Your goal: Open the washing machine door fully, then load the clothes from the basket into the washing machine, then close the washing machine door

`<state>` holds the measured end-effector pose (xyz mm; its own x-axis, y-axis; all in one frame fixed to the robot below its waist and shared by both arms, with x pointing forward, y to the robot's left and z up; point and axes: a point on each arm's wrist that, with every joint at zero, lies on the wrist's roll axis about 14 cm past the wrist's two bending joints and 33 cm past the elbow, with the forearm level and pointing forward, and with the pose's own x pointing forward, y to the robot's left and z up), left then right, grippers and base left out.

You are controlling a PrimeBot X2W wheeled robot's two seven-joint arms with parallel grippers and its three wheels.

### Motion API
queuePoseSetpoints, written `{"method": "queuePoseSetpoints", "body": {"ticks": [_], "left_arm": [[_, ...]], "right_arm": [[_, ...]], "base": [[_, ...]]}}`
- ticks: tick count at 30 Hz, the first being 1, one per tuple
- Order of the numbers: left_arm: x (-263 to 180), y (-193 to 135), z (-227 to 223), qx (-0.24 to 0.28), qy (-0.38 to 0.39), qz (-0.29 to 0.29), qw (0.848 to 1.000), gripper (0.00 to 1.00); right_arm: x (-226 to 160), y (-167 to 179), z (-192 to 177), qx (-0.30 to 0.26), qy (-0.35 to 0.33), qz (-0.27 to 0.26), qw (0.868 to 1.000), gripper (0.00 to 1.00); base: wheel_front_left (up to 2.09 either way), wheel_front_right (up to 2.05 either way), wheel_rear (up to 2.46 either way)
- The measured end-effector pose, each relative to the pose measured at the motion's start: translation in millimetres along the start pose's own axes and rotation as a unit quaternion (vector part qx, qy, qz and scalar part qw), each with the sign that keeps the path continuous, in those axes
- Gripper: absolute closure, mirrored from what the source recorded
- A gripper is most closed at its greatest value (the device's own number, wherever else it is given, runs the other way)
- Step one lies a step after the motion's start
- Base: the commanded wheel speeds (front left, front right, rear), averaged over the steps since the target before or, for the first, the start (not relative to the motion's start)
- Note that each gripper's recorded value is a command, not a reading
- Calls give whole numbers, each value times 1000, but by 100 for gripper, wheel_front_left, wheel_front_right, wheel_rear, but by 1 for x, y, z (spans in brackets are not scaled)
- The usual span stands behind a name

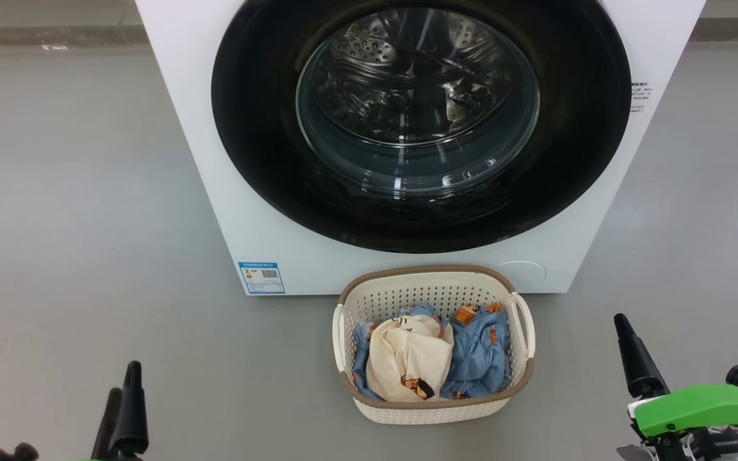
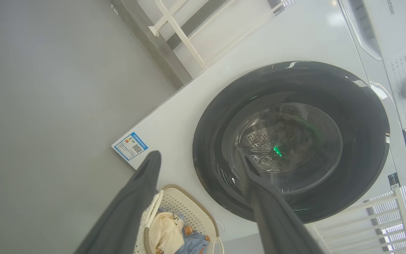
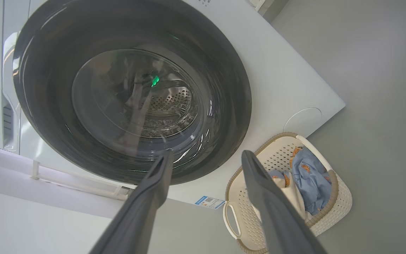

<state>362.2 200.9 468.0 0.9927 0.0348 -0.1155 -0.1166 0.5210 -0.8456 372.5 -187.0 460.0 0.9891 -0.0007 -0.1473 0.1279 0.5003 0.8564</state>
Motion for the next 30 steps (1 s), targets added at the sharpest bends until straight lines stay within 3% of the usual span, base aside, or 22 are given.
{"method": "queuePoseSetpoints", "body": {"ticks": [18,30], "left_arm": [[0,-7,6,106,-15,-15,994,0],[0,-12,13,175,-29,-28,984,0]], "right_arm": [[5,12,3,-102,-10,21,995,0],[10,26,3,-179,-14,47,983,0]], "base": [[0,0,0],[0,0,0]]}}
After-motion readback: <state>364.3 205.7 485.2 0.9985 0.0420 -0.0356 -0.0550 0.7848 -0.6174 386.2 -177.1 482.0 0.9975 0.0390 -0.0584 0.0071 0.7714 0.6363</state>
